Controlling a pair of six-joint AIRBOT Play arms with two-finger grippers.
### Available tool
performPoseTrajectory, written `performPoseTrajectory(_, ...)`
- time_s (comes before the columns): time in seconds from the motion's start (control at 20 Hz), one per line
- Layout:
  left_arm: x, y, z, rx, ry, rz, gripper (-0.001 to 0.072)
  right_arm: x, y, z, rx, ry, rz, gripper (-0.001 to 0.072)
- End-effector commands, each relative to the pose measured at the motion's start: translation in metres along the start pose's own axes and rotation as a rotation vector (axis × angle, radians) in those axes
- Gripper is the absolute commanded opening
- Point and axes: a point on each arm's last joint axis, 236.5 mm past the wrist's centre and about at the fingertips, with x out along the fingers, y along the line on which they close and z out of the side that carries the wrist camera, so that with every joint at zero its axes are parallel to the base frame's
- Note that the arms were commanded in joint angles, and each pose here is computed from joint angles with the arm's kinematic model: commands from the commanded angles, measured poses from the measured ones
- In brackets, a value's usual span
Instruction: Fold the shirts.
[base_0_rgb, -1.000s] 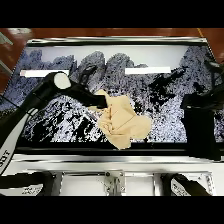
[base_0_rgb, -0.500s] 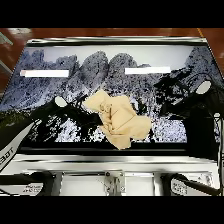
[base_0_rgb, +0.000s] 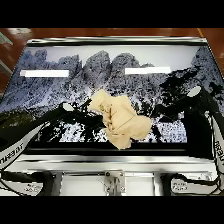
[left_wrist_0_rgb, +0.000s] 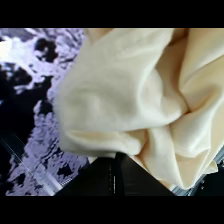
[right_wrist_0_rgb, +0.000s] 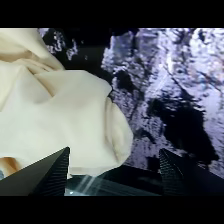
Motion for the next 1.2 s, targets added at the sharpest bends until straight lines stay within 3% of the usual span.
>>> performPoseTrajectory(0.0,-0.01,-0.005,0.01,0.023,-0.041,-0.018,0.004,0.025,0.017,-0.011,-0.007,0.048,0.102,0.0673)
performPoseTrajectory(0.15,-0.024,-0.011,0.019,0.051,-0.081,-0.031,0.0039,0.056,0.024,-0.026,-0.058,0.091,0.074,0.0672)
performPoseTrajectory(0.2,-0.029,-0.014,0.021,0.059,-0.093,-0.035,0.0039,0.064,0.028,-0.025,-0.078,0.085,0.063,0.062)
performPoseTrajectory(0.25,-0.035,-0.018,0.023,0.071,-0.108,-0.04,0.0039,0.069,0.033,-0.022,-0.1,0.069,0.05,0.0286)
performPoseTrajectory(0.3,-0.043,-0.023,0.027,0.093,-0.132,-0.044,0.0038,0.069,0.038,-0.018,-0.091,0.047,0.048,0.0082)
performPoseTrajectory(0.4,-0.071,-0.032,0.037,0.214,-0.191,0.01,0.0036,0.051,0.053,-0.006,-0.136,-0.01,0.072,0.0067)
performPoseTrajectory(0.5,-0.12,-0.048,0.054,0.337,-0.294,0.119,0.0035,0.006,0.074,0.013,-0.297,-0.119,0.047,0.0066)
performPoseTrajectory(0.6,-0.203,-0.107,0.07,0.524,-0.489,0.17,0.0035,-0.076,0.121,0.033,-0.495,-0.336,0.032,0.0067)
performPoseTrajectory(0.7,-0.302,-0.195,0.064,0.698,-0.746,0.122,0.0036,-0.18,0.181,0.036,-0.642,-0.62,0.032,0.0066)
performPoseTrajectory(0.85,-0.453,-0.326,-0.007,0.946,-1.15,-0.005,0.0037,-0.374,0.271,-0.017,-0.819,-1.192,0.04,0.0067)
performPoseTrajectory(0.95,-0.517,-0.376,-0.071,1.066,-1.318,-0.075,0.0037,-0.463,0.301,-0.078,-0.826,-1.461,0.103,0.0067)
performPoseTrajectory(1.15,-0.534,-0.388,-0.118,1.107,-1.335,-0.109,0.0037,-0.495,0.319,-0.15,-0.815,-1.521,0.235,0.0067)
